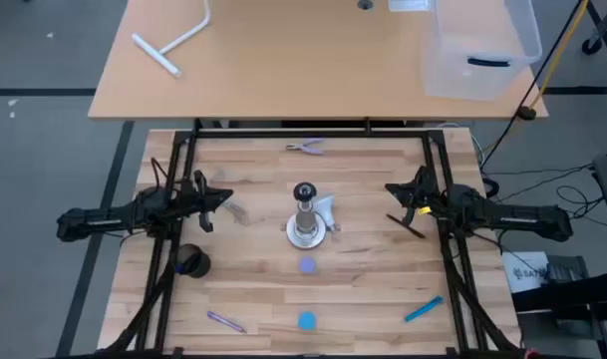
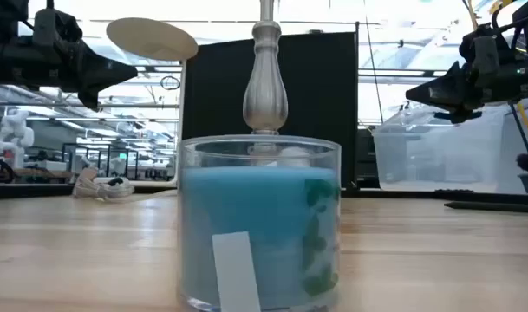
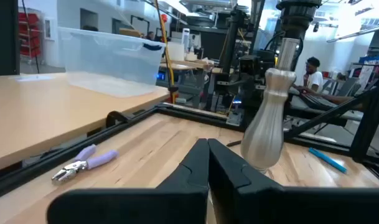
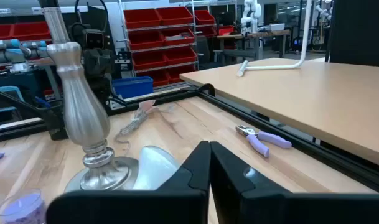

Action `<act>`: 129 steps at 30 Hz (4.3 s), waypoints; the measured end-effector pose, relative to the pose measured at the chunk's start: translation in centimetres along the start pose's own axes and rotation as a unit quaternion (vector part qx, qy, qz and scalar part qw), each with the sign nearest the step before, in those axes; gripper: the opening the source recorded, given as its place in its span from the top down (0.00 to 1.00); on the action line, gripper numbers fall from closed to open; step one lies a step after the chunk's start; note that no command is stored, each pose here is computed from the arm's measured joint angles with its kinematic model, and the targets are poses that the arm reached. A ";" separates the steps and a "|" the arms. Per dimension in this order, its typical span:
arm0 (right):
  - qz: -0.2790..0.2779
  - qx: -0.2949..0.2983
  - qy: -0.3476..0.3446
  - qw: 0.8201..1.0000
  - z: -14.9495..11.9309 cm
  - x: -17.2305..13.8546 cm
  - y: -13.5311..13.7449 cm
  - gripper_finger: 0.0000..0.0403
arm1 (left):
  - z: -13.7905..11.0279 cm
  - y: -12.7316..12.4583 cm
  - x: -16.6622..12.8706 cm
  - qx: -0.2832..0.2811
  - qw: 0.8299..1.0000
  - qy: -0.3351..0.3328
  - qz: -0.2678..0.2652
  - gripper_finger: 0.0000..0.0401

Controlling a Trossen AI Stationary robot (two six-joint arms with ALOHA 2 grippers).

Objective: Screw lightbulb

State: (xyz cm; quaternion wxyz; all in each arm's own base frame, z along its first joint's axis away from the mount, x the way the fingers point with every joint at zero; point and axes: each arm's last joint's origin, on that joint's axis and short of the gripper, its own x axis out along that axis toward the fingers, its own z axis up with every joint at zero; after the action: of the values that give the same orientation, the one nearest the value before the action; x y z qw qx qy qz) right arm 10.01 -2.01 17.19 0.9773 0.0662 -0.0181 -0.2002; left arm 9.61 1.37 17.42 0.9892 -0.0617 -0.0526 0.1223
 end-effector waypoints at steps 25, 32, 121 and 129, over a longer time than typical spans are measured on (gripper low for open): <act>0.000 0.000 0.000 1.000 0.0 0.0 0.0 1.00 | 0.0 0.0 0.0 0.000 1.000 0.000 0.000 0.99; 0.000 0.000 0.000 1.000 0.0 0.0 0.0 1.00 | 0.0 0.0 0.0 0.000 1.000 0.000 0.000 0.99; 0.037 0.128 0.341 0.930 -0.8 14.9 5.4 0.59 | 1.4 0.0 -0.1 0.016 0.997 -0.076 0.015 0.99; 0.031 0.156 0.329 0.931 -2.2 16.1 5.6 0.34 | 1.3 0.0 -0.1 0.012 0.997 -0.069 0.015 0.99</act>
State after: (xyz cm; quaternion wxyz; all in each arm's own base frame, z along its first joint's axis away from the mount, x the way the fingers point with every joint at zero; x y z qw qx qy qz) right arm 27.10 -2.96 15.98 0.9114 0.2796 0.2717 -0.1315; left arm 9.38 1.48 18.70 0.9819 -0.0421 -0.1179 0.1418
